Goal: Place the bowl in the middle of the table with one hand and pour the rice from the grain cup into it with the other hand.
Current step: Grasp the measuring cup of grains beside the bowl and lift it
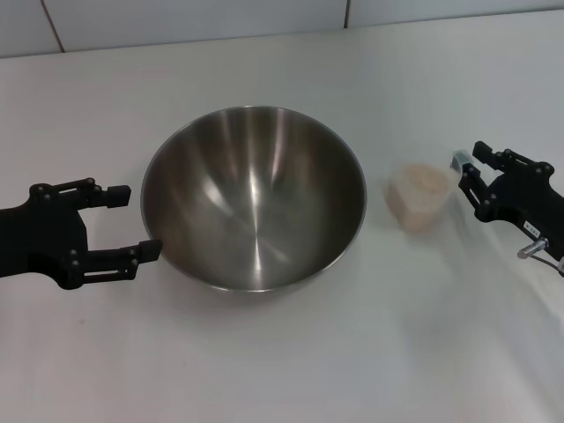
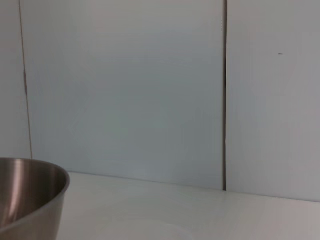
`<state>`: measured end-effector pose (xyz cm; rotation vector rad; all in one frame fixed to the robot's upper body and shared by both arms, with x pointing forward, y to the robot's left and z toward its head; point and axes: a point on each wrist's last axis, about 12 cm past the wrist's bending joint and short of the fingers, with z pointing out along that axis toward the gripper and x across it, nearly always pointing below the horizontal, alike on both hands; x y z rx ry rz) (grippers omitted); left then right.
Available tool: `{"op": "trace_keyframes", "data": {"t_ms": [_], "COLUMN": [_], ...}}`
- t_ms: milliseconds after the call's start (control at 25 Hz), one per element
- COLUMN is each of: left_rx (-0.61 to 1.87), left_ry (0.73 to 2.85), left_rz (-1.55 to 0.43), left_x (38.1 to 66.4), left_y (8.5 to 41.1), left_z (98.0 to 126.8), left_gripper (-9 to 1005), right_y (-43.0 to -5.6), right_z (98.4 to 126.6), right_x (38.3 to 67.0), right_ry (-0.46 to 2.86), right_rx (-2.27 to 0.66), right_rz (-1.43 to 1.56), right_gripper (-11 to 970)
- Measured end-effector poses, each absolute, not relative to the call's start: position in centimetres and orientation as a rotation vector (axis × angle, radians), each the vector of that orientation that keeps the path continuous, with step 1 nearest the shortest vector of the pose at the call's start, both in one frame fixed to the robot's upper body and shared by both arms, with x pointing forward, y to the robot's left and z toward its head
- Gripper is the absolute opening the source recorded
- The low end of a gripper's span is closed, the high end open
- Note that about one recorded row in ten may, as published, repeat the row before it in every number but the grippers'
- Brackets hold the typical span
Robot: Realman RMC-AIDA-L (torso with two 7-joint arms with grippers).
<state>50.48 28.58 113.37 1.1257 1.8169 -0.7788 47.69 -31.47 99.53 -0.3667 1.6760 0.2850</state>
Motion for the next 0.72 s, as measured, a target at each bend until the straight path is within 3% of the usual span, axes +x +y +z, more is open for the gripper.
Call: {"op": "trace_keyframes", "data": {"t_ms": [200,240,720], "left_rx": [1.126,1.127,1.138], "left_ry": [1.817,1.817,1.815], "left_rz": [-0.779,-0.78,-0.768], "left_x": [50.48,50.48,50.5], "left_y": [28.56,28.56,28.59], "left_z": [113.37,113.37,113.51], "left_gripper": [815,815,816], "right_y": [-31.14,-31.12,-31.59], "right_z": [99.49,99.47,100.27], "right_x": [47.7,47.7,47.55], "right_ry": [1.666,1.667,1.592], "right_rx": [-0.387,-0.388,-0.351], "right_rz": [0.274,0.273,0.239], "right_gripper": [327,110,13]}}
